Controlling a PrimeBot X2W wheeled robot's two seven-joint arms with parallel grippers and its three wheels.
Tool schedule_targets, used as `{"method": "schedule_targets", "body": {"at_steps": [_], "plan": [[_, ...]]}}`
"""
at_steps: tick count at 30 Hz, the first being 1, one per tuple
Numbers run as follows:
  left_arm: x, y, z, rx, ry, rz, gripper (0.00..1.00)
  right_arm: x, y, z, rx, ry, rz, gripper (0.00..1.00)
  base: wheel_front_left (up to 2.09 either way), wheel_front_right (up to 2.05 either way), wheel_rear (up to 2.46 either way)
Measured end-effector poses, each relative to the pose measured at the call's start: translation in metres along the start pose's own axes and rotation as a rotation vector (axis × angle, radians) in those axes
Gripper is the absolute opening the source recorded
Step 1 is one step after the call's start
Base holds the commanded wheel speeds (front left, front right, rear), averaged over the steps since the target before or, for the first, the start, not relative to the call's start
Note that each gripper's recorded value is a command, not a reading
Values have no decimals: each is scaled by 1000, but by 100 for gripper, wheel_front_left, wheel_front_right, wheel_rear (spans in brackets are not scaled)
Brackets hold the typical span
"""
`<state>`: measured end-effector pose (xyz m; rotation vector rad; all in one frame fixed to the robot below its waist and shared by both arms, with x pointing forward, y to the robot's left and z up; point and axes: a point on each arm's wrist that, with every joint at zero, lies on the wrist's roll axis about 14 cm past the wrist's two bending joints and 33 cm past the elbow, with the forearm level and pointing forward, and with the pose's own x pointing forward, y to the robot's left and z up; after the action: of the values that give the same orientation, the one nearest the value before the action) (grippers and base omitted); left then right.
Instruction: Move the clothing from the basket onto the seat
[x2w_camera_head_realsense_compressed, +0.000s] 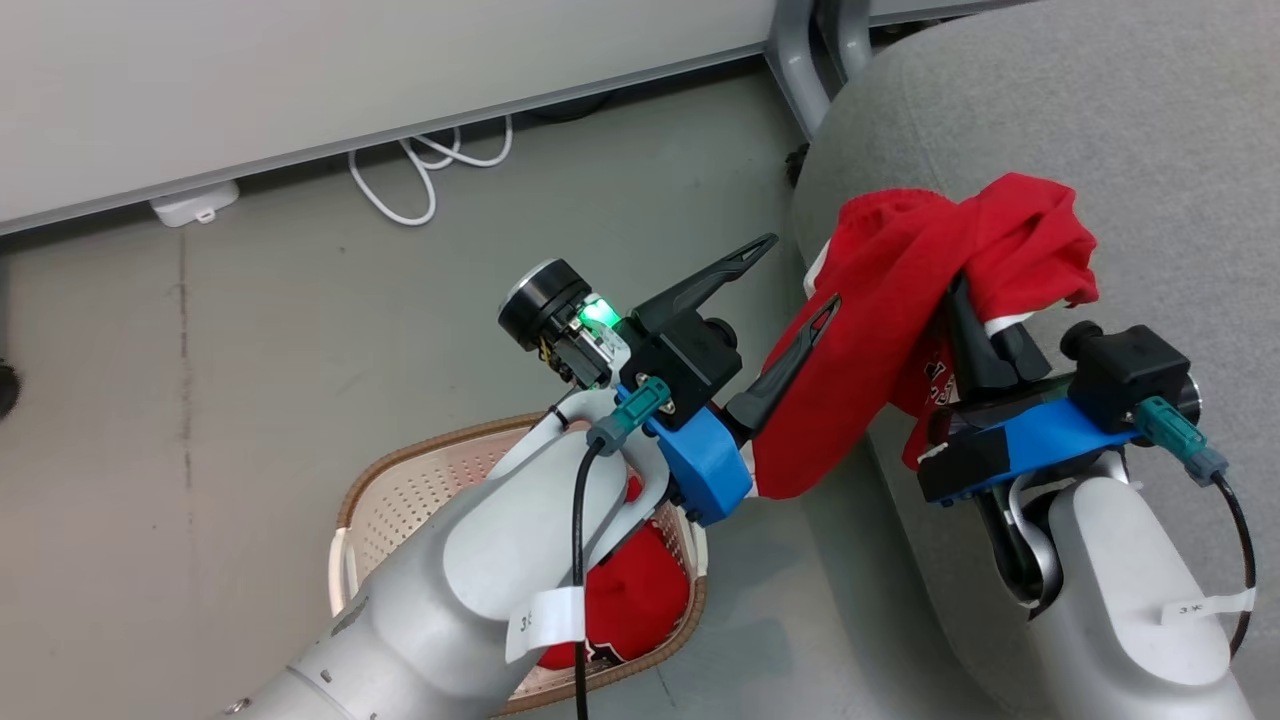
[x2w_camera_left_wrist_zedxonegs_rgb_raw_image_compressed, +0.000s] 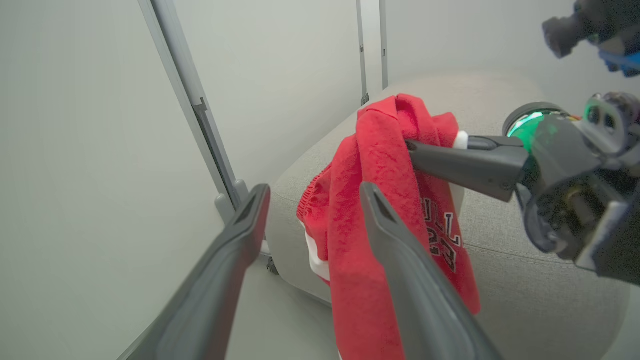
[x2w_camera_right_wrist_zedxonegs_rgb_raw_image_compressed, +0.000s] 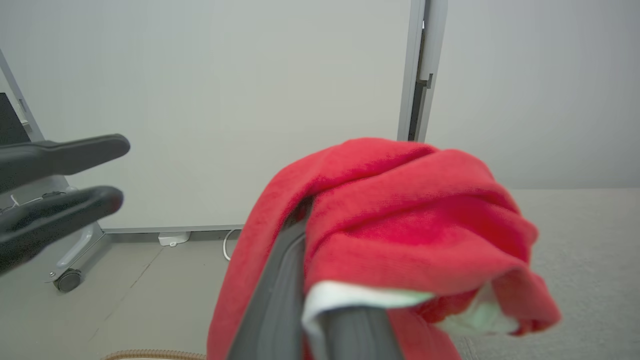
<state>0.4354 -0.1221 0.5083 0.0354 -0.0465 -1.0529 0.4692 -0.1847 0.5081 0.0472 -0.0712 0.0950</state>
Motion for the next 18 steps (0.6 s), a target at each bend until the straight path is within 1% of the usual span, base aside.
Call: {"method": "schedule_targets", "body": {"at_steps": [11,18], "plan": [[26,-41,-17,-43,12,-141,100,-37,-66,1,-47,13,-188,0,0,0,0],[30,-73,-25,-74,22,-226,100,-68,-96,0,-70,35,-283,0,0,0,0]]}}
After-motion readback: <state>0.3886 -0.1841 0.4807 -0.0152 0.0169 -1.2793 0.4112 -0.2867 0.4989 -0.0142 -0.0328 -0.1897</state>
